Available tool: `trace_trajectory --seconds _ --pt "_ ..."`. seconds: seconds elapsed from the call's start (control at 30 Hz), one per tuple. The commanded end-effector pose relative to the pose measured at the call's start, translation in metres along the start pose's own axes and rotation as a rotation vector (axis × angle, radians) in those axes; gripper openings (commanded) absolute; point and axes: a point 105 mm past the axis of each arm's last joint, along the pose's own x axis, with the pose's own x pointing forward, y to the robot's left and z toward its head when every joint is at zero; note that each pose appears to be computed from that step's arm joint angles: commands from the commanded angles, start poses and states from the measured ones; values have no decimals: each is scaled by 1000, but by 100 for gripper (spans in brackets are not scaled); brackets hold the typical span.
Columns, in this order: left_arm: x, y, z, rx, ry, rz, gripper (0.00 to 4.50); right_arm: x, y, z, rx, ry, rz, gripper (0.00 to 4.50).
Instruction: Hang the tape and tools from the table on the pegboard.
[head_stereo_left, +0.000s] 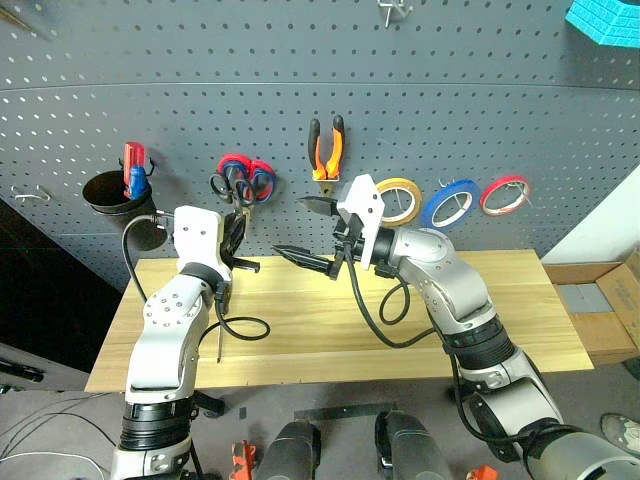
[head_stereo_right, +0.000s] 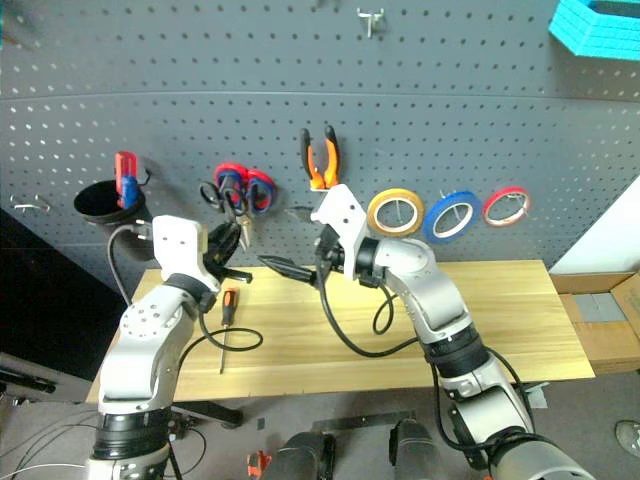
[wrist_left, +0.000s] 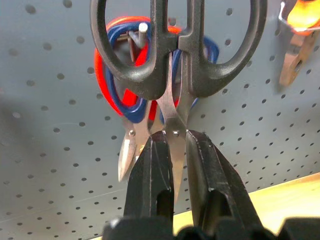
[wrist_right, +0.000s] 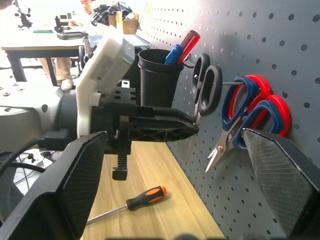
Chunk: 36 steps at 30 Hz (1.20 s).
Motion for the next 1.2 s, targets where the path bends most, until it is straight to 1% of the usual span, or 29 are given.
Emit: trace_trajectory --seconds 0.03,0.2,0.3,0.4,0.5,0.57,0.63,0.67,0.73,0.8,0.83,0.87,0.93,1.0,1.07,1.13,1.2 --pt "9 4 6 43 -12 17 10 2 0 20 -59 -57 -2 450" --pt "29 3 0 117 19 36 10 2 -11 21 -71 -53 -72 450" --pt "42 3 -3 113 50 86 10 2 -11 19 -76 -45 -74 450" --pt "52 6 -12 103 104 158 10 1 -10 17 -76 -38 -69 450" --pt "56 0 -15 82 124 144 10 1 -8 16 -75 -35 -61 450" --pt "55 -1 -13 39 93 131 82 1 -8 16 -75 -35 -62 450" --pt "50 2 -19 17 110 127 138 0 -7 16 -72 -34 -63 450" --pt "48 5 -23 23 126 140 175 0 -7 16 -72 -34 -62 450" --pt "40 14 -35 38 173 178 244 -1 -6 14 -69 -30 -56 450" --pt "26 27 -56 44 265 220 302 -2 -3 12 -60 -22 -38 450" --pt "17 31 -68 25 312 218 343 -3 2 9 -53 -9 -8 450" --pt "9 33 -77 15 347 202 372 -4 8 6 -53 3 28 450" --pt "-3 32 -91 10 398 167 372 -8 18 0 -53 28 84 450" --pt "-21 35 -115 -13 466 130 372 -11 29 -6 -30 52 135 450" --pt "-40 49 -144 -65 554 146 372 -11 34 -11 -23 68 151 450" --pt "-45 61 -155 -96 598 179 372 -11 36 -11 -18 69 154 450" --pt "-40 62 -155 -115 605 172 372 -11 37 -11 -15 69 155 450"
